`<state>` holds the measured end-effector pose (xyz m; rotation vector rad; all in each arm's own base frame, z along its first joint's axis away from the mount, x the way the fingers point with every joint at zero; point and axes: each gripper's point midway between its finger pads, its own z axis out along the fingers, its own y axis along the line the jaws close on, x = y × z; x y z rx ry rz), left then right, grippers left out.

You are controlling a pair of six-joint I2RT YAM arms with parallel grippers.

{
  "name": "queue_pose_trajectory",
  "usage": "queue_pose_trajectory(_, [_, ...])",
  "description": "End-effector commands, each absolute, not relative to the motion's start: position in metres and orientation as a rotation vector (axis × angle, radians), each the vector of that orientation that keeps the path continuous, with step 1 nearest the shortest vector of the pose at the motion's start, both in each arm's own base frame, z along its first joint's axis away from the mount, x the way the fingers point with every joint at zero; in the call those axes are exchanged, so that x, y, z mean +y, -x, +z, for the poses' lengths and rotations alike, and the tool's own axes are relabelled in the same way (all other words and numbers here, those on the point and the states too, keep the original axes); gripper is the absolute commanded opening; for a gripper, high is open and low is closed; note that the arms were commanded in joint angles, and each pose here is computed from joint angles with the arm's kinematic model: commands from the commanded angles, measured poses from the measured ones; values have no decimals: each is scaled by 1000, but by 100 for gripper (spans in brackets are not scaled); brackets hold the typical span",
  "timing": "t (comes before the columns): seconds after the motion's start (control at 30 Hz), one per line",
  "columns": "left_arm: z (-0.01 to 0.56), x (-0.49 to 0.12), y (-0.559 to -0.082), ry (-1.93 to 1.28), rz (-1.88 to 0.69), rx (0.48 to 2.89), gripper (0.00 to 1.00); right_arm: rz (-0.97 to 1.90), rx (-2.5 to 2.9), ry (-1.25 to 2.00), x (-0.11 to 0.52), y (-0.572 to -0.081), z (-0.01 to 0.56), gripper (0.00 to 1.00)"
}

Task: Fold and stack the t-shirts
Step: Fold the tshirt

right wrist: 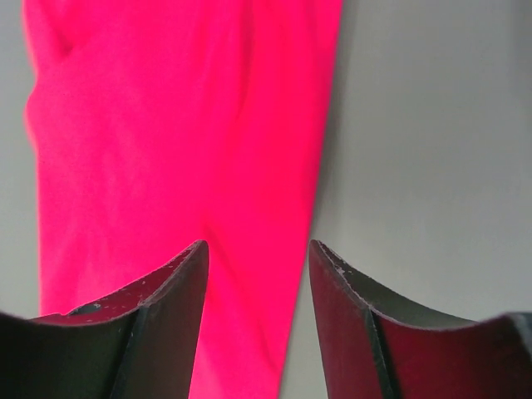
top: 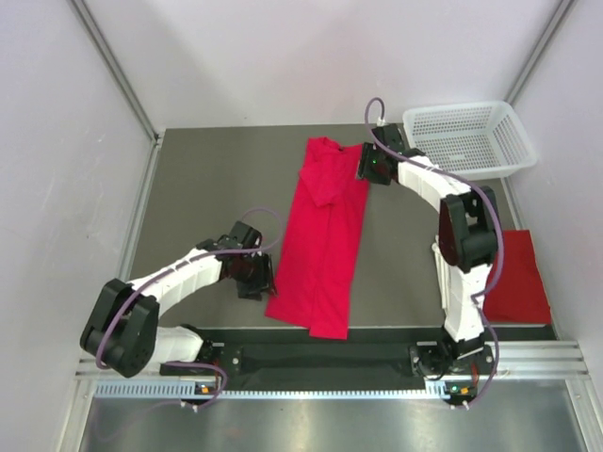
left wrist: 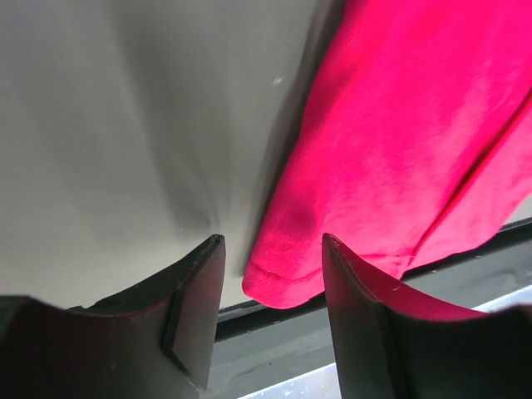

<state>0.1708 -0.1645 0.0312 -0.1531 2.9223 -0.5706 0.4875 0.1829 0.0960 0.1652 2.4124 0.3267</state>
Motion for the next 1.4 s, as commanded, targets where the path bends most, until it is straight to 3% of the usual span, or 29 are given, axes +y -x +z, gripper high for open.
queue_pose_trajectory(0.0, [28, -164, -174, 165, -507, 2901, 54, 278, 2384, -172, 172, -522, 101, 52])
queue_pose_trajectory(0.1, [22, -163, -169, 163, -478, 2927, 52, 259, 2399, -204, 167, -541, 85, 52])
queue_pose_trajectory(0.23, [13, -159, -165, 163, -413, 2963, 42, 282, 2400, -246, 161, -566, 70, 50])
queue_pose_trajectory(0.6, [7, -146, -165, 233, -268, 2976, 44, 328, 2346, -345, 151, -618, 39, 37])
queue_pose_trajectory(0.9, [32, -154, -165, 256, -353, 2965, 54, 379, 2244, -379, 147, -648, 34, 0])
queue_pose_trajectory(0.97, [35, -158, -167, 245, -371, 2972, 59, 392, 2197, -381, 145, -659, 45, 0])
queue_pose_trajectory(1.17, [27, -185, -168, 195, -599, 2955, 61, 514, 2041, -368, 150, -696, 74, 0])
queue_pose_trajectory(1.37, [21, -195, -173, 139, -650, 2975, 59, 554, 1976, -394, 136, -710, 82, 3])
